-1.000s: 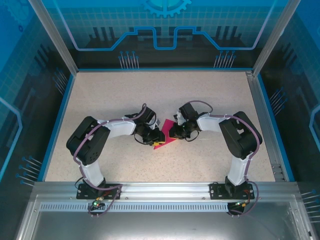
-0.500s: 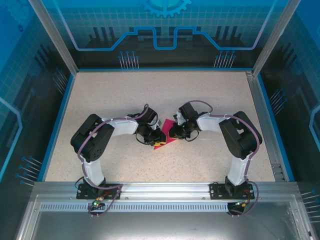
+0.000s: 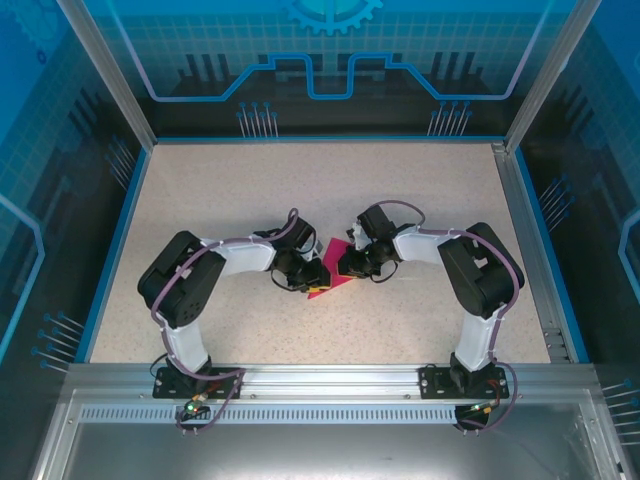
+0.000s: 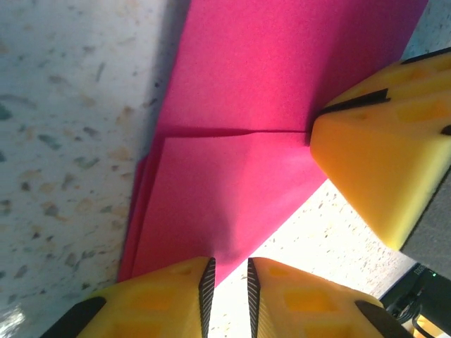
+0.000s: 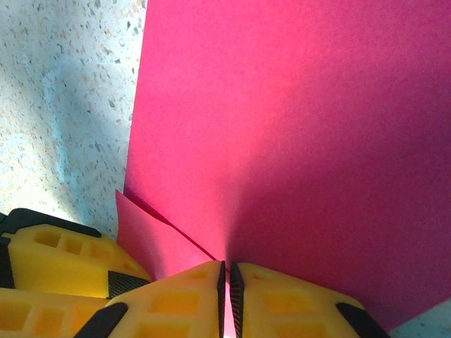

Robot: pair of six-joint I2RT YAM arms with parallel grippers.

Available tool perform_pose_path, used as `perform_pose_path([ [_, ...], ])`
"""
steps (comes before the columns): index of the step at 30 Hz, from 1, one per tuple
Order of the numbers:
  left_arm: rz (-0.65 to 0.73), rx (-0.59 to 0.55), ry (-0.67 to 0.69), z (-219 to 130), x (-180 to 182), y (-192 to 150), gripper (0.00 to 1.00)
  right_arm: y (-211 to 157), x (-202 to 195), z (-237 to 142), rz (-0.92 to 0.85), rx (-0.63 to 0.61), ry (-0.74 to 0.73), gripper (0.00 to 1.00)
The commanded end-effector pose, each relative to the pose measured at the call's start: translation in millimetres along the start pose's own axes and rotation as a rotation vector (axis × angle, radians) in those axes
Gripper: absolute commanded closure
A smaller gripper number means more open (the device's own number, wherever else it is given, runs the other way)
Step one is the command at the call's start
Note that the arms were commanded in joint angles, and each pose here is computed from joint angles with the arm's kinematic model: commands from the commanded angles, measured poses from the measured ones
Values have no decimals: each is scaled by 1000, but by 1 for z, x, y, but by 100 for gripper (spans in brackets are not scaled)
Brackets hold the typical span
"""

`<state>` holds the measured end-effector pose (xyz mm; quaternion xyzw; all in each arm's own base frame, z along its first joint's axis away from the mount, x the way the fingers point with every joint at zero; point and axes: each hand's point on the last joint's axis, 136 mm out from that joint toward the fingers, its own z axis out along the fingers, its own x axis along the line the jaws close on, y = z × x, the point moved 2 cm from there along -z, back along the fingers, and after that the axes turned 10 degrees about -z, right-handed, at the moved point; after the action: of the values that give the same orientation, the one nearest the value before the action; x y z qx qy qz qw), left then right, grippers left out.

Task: Fold a paper plane with a square sheet of paper (pick it up from the middle)
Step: Third fold the triangle at the center of the table.

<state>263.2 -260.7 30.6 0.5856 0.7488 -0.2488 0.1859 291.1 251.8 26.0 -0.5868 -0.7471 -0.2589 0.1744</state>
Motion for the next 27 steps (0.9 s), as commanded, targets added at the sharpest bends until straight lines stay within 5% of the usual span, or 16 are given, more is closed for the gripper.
perform_pose_path([
  [1, -48, 22, 141, -1, 37, -16, 76, -22, -26, 11, 39, 84, -117, 85],
  [14, -30, 5, 80, -7, 18, -10, 74, -25, -28, 11, 41, 85, -121, 85],
  [27, -59, 7, 174, 1, 45, -15, 77, -25, -31, 9, 43, 81, -124, 85],
])
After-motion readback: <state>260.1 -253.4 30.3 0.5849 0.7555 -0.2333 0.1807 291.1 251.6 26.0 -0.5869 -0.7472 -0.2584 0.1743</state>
